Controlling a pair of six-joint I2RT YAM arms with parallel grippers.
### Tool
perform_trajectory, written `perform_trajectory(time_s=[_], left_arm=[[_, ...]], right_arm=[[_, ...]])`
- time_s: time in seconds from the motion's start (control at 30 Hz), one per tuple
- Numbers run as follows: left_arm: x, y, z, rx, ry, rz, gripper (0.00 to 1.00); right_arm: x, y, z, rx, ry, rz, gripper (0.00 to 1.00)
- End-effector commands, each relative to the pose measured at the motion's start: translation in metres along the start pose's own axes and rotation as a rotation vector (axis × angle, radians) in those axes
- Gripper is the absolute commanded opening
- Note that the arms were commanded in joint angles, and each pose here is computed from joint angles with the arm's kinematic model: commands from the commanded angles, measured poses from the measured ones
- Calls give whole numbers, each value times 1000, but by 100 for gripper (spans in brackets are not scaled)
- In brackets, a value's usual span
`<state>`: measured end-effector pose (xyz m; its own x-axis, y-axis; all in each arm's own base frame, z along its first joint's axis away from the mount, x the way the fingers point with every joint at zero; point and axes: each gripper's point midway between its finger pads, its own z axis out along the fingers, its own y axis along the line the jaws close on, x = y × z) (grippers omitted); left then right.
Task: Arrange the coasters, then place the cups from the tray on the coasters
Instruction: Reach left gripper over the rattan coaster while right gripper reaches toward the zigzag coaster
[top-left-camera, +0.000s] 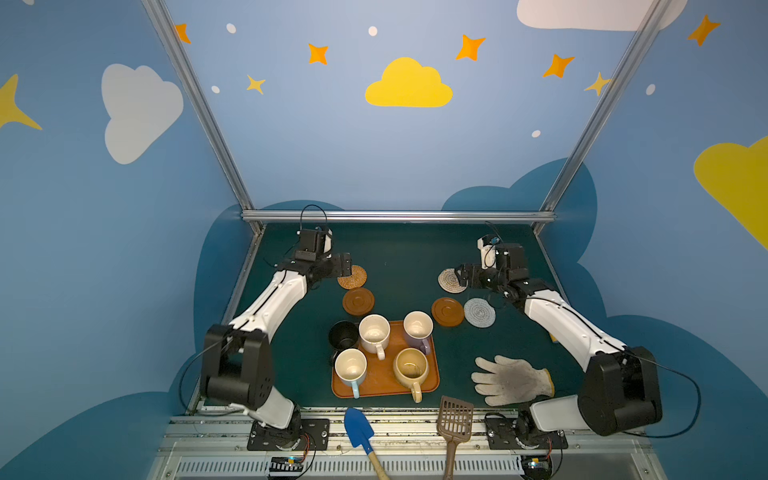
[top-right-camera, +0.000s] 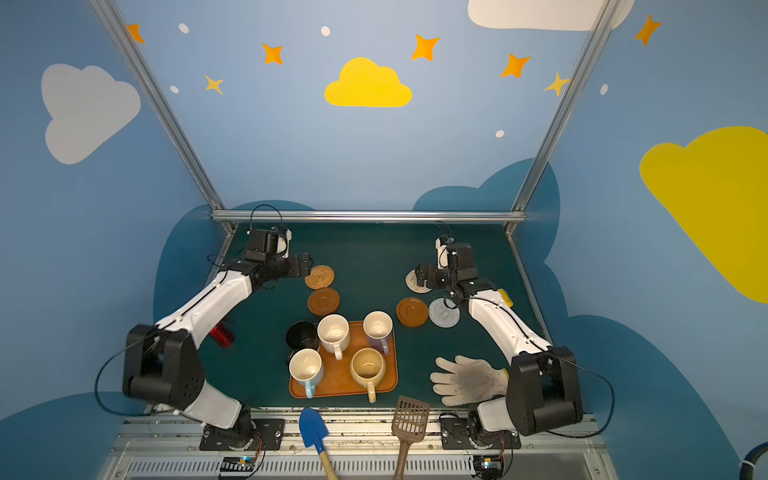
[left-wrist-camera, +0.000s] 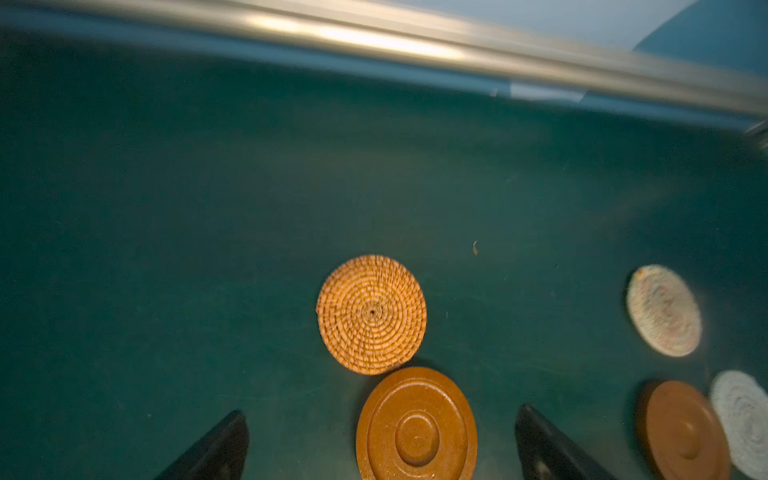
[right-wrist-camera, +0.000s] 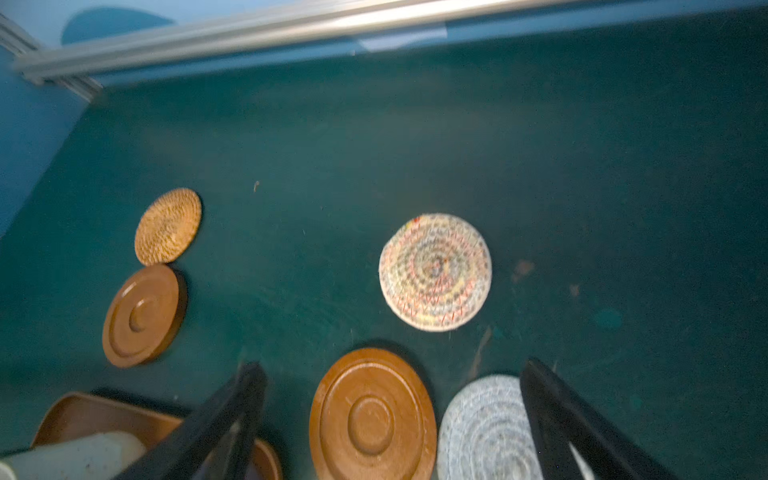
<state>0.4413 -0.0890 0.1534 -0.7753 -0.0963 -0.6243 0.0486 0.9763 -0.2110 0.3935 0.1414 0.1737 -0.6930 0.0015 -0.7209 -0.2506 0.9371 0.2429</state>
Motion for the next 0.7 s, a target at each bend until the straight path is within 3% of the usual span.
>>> perform_trajectory(time_s=[0.0,0.4,0.67], left_arm=[[35,0,26,-23,217,8,99],[43,-7,114,-92,414,94,99],[57,9,124,-227,479,150,99]], right_arm=[[12,20,-3,-50,109,-22,96],[35,34,0,-129,166,18,96],[39,37,2,-152,189,28,95]])
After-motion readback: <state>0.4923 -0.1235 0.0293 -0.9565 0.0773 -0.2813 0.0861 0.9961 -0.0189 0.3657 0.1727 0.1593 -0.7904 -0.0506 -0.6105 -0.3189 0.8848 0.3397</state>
